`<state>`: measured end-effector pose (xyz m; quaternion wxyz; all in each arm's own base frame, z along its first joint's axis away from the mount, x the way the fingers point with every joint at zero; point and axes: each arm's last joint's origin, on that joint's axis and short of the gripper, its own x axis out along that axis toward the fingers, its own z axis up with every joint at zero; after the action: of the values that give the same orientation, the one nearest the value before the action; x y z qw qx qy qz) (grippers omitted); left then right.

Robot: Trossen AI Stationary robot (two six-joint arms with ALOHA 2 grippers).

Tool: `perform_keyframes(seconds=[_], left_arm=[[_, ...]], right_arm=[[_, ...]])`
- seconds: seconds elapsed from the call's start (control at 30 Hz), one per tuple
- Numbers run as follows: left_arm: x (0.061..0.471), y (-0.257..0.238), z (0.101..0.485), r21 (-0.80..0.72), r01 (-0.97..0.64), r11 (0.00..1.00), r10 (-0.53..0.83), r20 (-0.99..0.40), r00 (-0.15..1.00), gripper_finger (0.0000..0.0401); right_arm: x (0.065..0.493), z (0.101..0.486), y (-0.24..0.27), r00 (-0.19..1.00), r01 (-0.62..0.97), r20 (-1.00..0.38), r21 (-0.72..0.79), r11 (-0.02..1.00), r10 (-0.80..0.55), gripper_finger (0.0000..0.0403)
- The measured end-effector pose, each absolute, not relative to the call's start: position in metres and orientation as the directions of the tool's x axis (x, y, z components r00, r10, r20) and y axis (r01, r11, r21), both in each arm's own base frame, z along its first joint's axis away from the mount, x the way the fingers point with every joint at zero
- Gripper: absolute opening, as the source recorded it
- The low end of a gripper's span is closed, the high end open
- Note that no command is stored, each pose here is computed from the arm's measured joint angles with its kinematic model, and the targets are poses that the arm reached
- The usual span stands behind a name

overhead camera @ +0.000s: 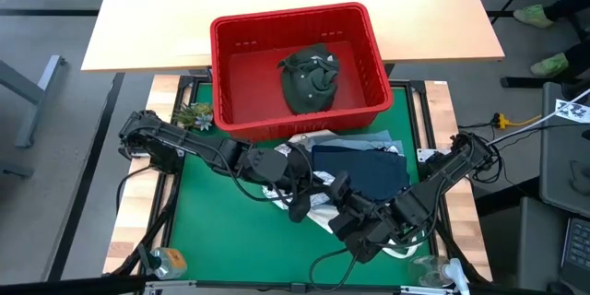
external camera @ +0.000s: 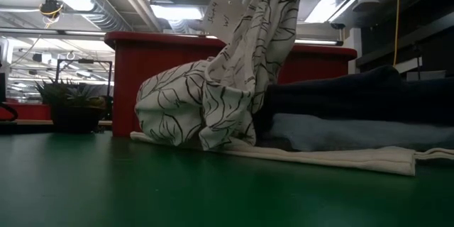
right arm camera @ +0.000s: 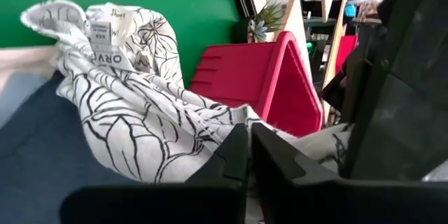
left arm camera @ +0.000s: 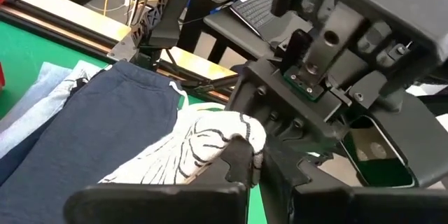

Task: Fold laundry
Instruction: Fold the patterned white shirt

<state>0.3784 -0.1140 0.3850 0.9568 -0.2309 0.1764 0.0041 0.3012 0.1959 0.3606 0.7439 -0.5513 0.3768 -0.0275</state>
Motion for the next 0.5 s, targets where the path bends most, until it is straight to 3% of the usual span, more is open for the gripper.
perform_keyframes(seconds=[0.33, 0.5], left_arm=[[0.377, -0.113, 0.382, -0.235, -0.021, 0.972, -0.069, -0.365, 0.928, 0.0019], [0.374, -0.112, 0.376, -0.171, -0.033, 0.985, -0.045, -0.432, 0.901, 0.0057]], right_arm=[[0.290, 0.357, 0.201, 0.685, -0.336, -0.587, -0.779, 0.529, -0.431, 0.0008], [0.271, 0.354, 0.213, 0.652, -0.371, -0.661, -0.706, 0.603, -0.372, 0.0005]])
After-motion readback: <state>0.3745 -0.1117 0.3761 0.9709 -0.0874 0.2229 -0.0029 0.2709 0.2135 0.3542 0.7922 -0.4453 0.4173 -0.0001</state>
